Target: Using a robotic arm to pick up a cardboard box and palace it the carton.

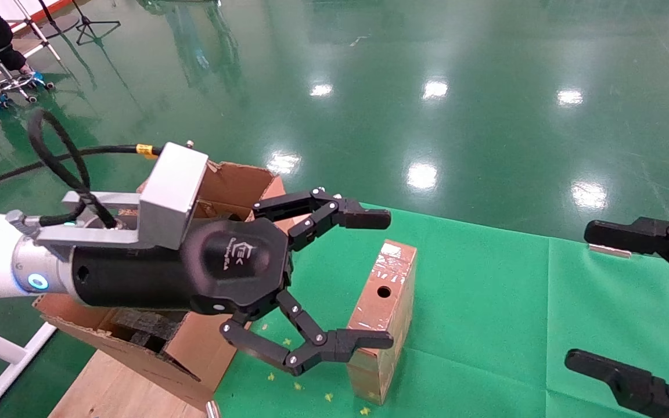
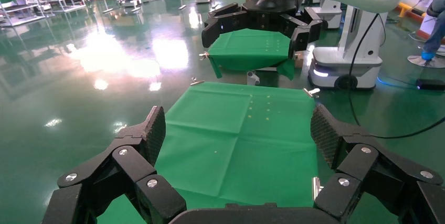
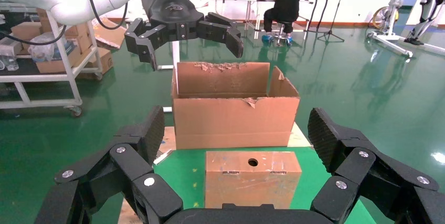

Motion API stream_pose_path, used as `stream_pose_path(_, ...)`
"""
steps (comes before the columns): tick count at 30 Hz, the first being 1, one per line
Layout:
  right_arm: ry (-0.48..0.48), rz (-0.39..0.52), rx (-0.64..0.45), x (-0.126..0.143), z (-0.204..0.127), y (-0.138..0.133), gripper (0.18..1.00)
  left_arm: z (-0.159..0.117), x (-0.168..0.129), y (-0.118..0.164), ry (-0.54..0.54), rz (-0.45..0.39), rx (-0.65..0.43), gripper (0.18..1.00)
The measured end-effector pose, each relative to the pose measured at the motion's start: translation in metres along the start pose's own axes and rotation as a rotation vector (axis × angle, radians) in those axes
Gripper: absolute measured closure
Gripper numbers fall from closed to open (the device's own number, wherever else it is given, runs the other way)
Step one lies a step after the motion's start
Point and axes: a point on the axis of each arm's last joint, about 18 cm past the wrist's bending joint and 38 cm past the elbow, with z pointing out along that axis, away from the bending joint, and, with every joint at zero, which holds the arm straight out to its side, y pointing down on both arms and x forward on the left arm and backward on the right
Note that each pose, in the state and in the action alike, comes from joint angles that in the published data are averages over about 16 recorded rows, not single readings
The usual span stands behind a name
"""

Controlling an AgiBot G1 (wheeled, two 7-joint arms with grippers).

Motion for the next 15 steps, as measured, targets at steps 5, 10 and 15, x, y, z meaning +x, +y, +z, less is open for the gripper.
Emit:
stream_pose_path(5,0.000,0.000,0.000,0.0000,0.0000,0.0000,0.178,0.0000,0.0000,0.0000,0.000,0.000,0.000,0.183)
stream_pose_path(10,0.000,0.000,0.000,0.0000,0.0000,0.0000,0.178,0.0000,0.0000,0.0000,0.000,0.000,0.000,0.183)
stream_pose_path(15,0.000,0.000,0.000,0.0000,0.0000,0.0000,0.178,-0.0001,0.0002,0.0004,0.000,0.001,-0.004,0.183)
